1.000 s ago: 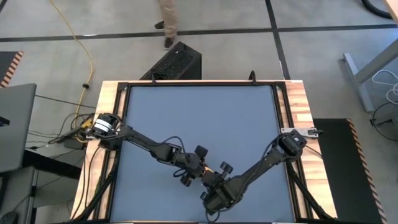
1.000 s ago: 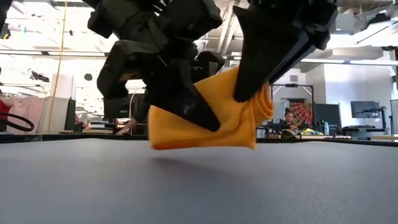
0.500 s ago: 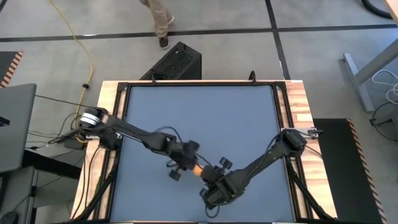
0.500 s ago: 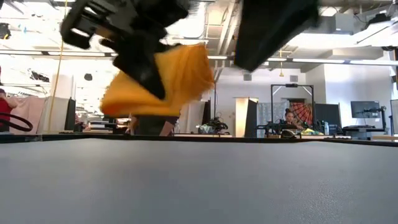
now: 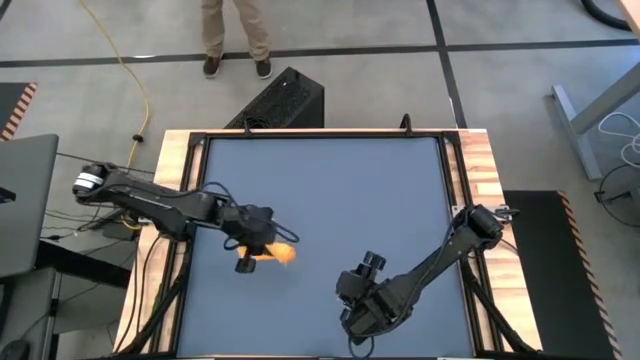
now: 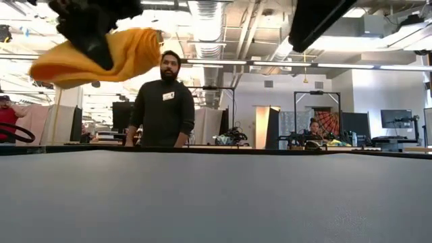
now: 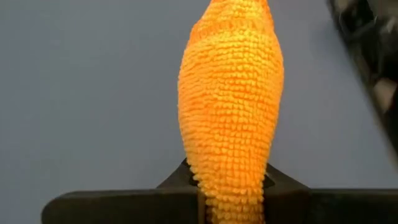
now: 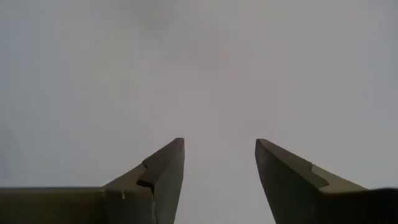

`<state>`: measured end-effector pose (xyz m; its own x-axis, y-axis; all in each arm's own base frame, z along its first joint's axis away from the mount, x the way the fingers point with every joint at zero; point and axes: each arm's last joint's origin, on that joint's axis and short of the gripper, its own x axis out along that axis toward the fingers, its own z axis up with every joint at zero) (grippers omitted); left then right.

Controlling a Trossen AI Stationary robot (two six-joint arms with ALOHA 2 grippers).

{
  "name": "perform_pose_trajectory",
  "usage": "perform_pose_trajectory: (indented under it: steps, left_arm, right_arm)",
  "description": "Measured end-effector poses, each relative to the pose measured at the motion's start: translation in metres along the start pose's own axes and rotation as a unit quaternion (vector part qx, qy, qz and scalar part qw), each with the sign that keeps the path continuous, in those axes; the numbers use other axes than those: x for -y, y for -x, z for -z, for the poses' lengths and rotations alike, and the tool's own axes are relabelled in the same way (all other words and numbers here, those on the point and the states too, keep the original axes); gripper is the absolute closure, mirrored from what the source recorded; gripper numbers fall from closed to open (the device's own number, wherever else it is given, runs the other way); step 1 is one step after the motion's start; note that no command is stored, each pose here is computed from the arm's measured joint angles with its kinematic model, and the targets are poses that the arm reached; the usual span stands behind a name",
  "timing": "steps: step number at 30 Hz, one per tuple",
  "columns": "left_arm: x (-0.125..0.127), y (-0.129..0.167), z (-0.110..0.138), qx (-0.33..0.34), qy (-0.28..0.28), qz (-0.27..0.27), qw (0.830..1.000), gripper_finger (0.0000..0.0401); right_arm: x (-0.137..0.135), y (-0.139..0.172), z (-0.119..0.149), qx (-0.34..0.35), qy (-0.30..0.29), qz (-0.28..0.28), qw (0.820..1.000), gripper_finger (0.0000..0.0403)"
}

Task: Roll towel into tight, uniform cylinder
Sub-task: Roll the orange microfiber cloth

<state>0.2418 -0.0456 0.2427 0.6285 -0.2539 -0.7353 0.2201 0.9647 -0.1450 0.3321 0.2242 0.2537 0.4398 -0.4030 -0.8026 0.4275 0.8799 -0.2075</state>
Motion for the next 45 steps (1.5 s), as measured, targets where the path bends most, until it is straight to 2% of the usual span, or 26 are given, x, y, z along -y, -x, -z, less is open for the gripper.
perform_pose_trajectory:
  steps: [4,8,11,17,21,24,27,31,38,45]
  left_arm:
    - [-0.001,0.002,0.03,0.037,0.144,-0.001,0.989,0.0385]
    - [-0.005,-0.002,0.061,0.086,0.264,-0.015,0.96,0.0385]
    - [-0.003,-0.005,0.078,0.137,0.326,-0.02,0.935,0.0385]
    - [0.008,-0.016,0.106,0.171,0.4,-0.048,0.899,0.0385]
    - [0.017,-0.021,0.111,0.19,0.433,-0.074,0.878,0.0385]
    - [0.023,-0.026,0.112,0.21,0.473,-0.084,0.852,0.0385]
    - [0.024,-0.034,0.116,0.196,0.5,-0.089,0.839,0.0385]
    - [0.023,-0.046,0.121,0.179,0.516,-0.104,0.831,0.0385]
    - [0.022,-0.057,0.116,0.167,0.503,-0.066,0.845,0.0385]
    - [0.02,-0.057,0.116,0.166,0.492,-0.071,0.852,0.0382]
  right_arm:
    - [0.009,-0.003,-0.004,-0.02,0.035,-0.007,0.999,0.0189]
    - [0.032,-0.002,-0.007,-0.017,0.036,0.001,0.999,0.0201]
    - [0.052,0.004,-0.006,0.008,0.022,-0.008,1.0,0.0208]
    - [0.089,0.008,0.003,0.084,-0.037,-0.068,0.993,0.0221]
    - [0.106,0.006,0.007,0.139,-0.069,-0.11,0.982,0.0224]
    - [0.113,0.003,0.004,0.173,-0.071,-0.124,0.975,0.0224]
    - [0.118,0.002,-0.002,0.191,-0.06,-0.121,0.972,0.0223]
    - [0.122,-0.001,-0.01,0.207,-0.045,-0.113,0.971,0.0223]
    - [0.128,-0.008,-0.016,0.209,-0.051,-0.103,0.971,0.0223]
    - [0.127,-0.008,-0.016,0.209,-0.051,-0.106,0.971,0.0223]
